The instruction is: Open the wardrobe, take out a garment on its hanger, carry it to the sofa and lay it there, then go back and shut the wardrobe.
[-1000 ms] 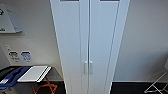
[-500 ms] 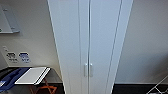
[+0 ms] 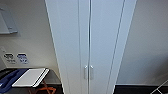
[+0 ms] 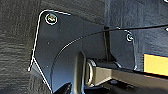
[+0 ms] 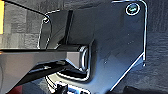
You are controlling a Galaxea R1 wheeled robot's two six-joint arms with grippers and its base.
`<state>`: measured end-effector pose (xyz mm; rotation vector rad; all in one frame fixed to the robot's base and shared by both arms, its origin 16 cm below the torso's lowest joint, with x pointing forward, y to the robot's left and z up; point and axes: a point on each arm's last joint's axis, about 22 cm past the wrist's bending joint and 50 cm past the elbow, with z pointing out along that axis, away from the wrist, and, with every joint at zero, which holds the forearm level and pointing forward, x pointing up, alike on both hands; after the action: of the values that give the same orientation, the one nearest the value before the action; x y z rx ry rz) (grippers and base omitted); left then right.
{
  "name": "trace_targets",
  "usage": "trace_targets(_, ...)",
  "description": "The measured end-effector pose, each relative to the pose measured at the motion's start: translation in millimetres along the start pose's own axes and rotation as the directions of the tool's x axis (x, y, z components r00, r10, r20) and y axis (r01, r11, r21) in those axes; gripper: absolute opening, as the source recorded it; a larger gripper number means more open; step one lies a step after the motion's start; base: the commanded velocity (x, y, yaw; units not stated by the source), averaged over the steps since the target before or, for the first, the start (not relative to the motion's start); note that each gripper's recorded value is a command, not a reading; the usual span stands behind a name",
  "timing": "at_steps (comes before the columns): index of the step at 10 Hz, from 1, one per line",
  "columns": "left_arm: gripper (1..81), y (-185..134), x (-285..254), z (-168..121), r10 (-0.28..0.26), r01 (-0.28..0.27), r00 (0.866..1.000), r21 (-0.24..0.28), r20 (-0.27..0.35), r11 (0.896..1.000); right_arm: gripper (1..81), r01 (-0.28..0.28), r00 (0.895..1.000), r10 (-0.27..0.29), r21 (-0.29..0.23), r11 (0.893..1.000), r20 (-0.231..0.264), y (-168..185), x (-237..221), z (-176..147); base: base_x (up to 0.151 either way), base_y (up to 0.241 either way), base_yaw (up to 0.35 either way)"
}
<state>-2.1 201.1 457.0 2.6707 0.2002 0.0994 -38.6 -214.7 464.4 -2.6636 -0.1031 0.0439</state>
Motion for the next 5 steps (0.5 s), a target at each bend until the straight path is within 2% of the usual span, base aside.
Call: trace_targets(5, 81.1, 1.4, -1.8, 0.5, -0.001, 0.001, 1.0, -0.002, 0.002, 1.0, 81.1, 0.002, 1.0, -0.002, 0.0, 1.0, -0.004, 0.3, 3.4, 0.0, 0.07, 0.0, 0.0)
